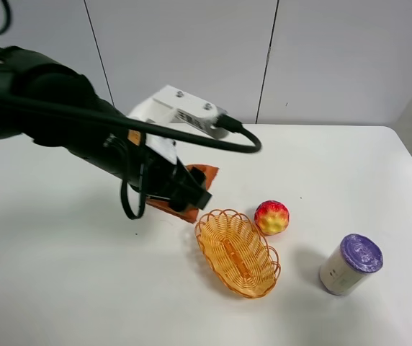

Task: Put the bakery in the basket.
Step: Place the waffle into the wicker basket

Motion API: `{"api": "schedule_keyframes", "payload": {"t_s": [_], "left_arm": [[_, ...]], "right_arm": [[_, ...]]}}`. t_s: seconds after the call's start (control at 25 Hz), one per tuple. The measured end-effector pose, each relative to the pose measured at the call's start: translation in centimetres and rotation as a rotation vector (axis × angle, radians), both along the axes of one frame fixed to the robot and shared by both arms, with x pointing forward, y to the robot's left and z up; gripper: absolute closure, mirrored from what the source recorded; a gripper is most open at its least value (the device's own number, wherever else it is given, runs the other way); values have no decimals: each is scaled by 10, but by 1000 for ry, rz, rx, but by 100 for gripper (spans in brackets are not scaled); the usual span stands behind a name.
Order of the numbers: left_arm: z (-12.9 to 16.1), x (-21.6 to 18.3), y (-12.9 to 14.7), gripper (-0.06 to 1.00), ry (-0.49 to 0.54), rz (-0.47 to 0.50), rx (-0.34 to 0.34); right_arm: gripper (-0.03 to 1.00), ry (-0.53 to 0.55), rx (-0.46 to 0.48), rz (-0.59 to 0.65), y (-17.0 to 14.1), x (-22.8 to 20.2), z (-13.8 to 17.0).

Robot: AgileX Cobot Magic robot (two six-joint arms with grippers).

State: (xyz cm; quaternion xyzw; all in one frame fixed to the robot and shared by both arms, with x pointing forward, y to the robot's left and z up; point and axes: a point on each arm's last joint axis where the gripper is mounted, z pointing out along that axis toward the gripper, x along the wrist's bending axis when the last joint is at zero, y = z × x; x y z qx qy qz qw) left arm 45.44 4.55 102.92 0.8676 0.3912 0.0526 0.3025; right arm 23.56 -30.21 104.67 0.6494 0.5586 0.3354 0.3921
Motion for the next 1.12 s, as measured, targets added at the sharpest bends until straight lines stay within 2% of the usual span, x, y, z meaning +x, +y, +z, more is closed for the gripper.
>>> {"api": "schedule_keyframes", "payload": {"t_s": [0.16, 0.28, 0.4, 0.64, 0.84, 1.12], "left_arm": [[-36, -5, -30, 28, 89, -53, 71], [-61, -7, -40, 28, 164, -50, 107], [-74, -9, -41, 28, 214, -46, 140], [-73, -8, -43, 28, 212, -45, 135], [-72, -4, -46, 28, 174, -37, 96], [-86, 6, -60, 28, 183, -27, 94]], "right_arm": [[-2, 0, 0, 0, 0, 0, 0], [-2, 0, 0, 0, 0, 0, 0], [-2, 0, 0, 0, 0, 0, 0], [-2, 0, 0, 0, 0, 0, 0], [-2, 0, 0, 0, 0, 0, 0], [-2, 0, 0, 0, 0, 0, 0]]}}
